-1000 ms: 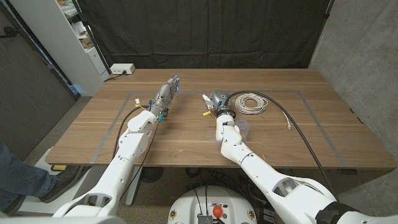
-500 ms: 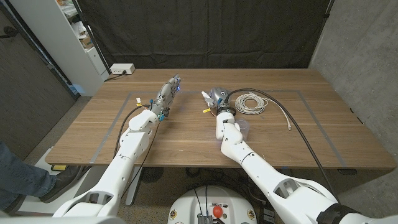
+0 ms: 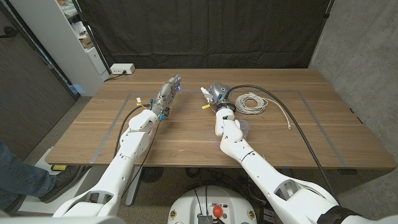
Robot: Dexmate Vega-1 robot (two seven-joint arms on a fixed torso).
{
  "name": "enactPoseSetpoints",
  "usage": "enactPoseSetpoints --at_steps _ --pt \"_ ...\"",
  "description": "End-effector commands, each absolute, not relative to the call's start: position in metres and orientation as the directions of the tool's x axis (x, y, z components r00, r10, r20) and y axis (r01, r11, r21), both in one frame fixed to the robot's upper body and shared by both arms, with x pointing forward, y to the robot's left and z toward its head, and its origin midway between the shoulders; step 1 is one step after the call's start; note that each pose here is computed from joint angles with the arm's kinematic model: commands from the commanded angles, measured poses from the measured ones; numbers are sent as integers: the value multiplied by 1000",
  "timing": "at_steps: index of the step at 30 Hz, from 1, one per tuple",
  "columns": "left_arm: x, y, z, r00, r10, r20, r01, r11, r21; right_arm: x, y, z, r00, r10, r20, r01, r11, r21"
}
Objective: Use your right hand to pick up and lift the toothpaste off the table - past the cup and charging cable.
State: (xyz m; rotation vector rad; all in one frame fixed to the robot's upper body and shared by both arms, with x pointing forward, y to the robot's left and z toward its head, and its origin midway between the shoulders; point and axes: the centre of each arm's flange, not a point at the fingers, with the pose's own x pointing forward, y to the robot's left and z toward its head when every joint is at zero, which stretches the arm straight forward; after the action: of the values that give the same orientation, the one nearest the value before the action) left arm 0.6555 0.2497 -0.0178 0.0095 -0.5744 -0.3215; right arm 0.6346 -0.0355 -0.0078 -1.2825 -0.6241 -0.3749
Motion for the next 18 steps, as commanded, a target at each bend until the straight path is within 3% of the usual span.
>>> enactPoseSetpoints --at_steps 1,18 --pt "653 252 -15 786 -301 540 296 950 99 620 -33 8 764 83 640 599 277 -751" --pt "649 250 -14 784 -307 540 299 949 105 607 -31 19 756 80 650 603 300 -739"
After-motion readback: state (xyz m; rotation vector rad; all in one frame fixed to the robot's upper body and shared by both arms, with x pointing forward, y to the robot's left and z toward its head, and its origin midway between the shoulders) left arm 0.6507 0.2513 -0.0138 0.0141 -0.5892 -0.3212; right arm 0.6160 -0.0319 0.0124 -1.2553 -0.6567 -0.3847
